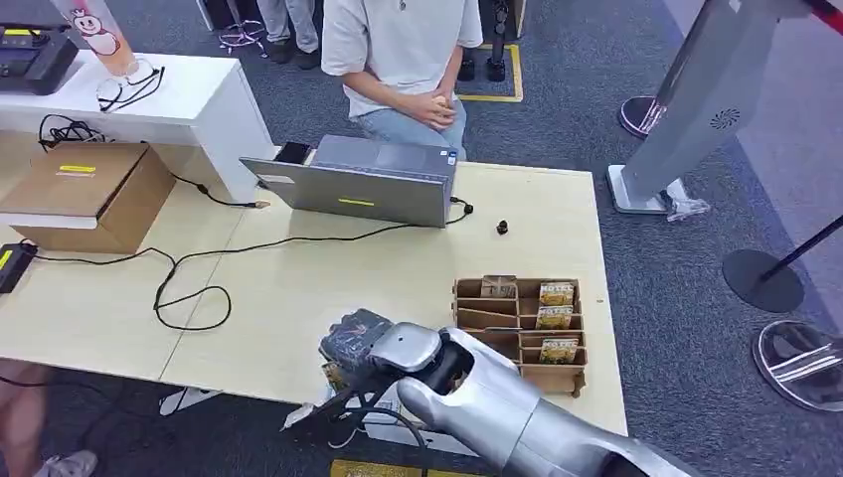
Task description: Pass the card to the sensor for recognition and then transmit it.
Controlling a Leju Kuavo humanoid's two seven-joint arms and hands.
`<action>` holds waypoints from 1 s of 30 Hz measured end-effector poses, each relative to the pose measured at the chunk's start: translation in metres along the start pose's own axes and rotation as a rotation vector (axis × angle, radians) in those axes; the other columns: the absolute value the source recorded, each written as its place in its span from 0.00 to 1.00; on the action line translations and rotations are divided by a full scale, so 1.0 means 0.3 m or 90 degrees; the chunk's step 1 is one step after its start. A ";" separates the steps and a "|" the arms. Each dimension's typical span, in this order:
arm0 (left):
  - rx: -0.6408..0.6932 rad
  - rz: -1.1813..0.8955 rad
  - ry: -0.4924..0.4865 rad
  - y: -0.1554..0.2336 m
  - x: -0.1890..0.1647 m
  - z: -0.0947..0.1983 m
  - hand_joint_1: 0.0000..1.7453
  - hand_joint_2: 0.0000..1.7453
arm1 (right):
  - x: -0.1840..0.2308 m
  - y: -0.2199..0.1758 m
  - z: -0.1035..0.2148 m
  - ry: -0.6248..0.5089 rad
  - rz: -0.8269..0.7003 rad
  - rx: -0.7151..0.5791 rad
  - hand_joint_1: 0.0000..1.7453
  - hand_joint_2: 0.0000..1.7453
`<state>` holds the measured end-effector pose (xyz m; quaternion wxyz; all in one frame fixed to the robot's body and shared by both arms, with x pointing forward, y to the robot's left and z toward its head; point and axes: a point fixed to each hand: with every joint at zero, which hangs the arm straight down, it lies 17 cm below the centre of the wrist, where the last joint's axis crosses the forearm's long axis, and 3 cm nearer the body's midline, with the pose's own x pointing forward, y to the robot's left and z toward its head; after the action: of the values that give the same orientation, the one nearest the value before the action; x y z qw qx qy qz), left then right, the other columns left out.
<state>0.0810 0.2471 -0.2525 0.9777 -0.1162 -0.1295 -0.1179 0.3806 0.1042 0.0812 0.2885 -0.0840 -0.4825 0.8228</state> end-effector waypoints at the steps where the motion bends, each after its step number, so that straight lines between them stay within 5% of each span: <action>1: 0.000 0.000 0.000 0.000 0.001 0.000 0.00 0.00 | 0.001 -0.001 0.000 -0.001 0.002 0.001 1.00 1.00; 30: 0.002 -0.002 -0.004 -0.001 0.036 0.006 0.00 0.00 | -0.012 0.094 -0.034 0.039 0.058 0.062 1.00 1.00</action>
<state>0.0907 0.2452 -0.2477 0.9772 -0.1149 -0.1333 -0.1190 0.3766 0.0993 0.0516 0.2687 -0.1167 -0.4286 0.8547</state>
